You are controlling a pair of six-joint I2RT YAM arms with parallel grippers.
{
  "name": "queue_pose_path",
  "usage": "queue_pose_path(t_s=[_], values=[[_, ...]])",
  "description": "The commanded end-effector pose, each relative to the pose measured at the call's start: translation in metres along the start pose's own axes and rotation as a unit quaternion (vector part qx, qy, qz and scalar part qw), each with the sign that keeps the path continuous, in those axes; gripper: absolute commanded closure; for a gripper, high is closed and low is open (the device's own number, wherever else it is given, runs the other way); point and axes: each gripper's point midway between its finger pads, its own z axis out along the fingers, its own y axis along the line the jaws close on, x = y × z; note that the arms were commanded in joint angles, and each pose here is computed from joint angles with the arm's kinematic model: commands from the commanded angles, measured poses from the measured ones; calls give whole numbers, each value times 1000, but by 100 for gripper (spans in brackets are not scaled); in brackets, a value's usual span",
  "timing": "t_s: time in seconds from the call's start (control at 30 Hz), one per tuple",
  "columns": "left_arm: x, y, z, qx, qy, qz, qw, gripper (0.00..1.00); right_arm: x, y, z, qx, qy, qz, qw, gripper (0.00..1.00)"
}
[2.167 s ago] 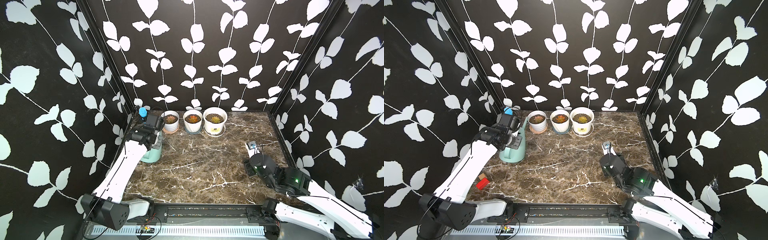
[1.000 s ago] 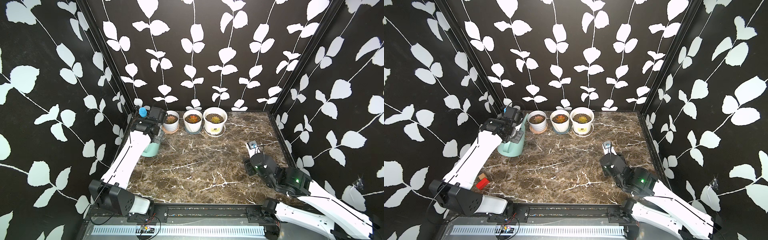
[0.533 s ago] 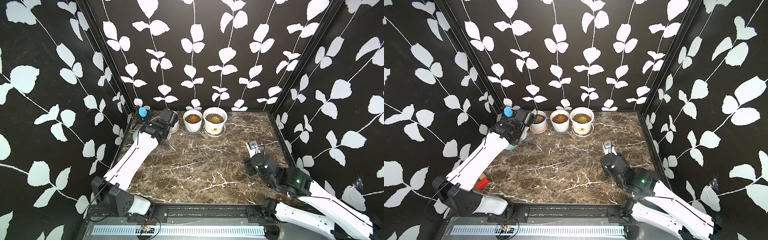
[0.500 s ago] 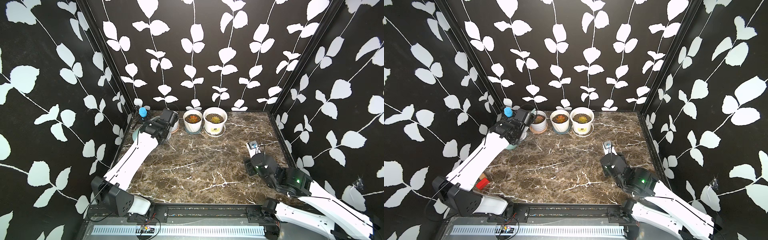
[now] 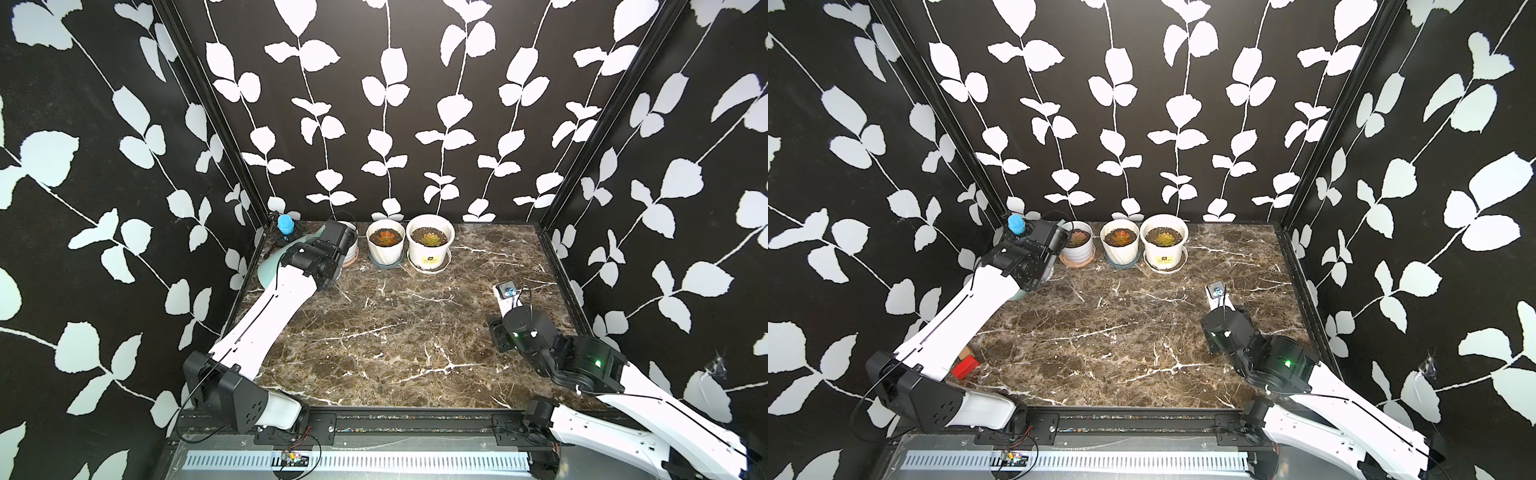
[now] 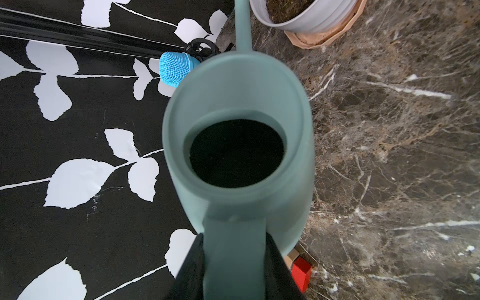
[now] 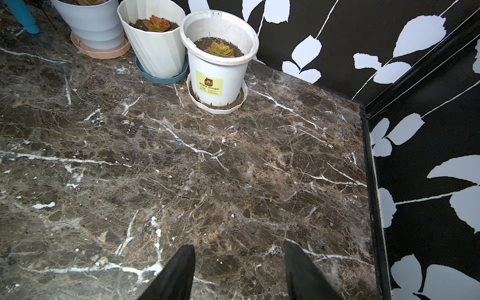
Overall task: Water the succulent around the soil edge
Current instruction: Water the soil of the potted plant with water.
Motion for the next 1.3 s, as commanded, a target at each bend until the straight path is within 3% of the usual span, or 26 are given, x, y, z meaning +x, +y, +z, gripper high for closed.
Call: queue_pose_path(t_s=[0.0,0.77,1.27], values=[[5,16,-8,-27,-10,-25,999,100,6,-1,4,3,3,9,1000,42],[-6,13,1,-54,10,22,998,100,5,0,2,1,6,11,1000,42],[-13,13,0,-48,7,12,999,100,3,0,2,-1,5,11,1000,42]])
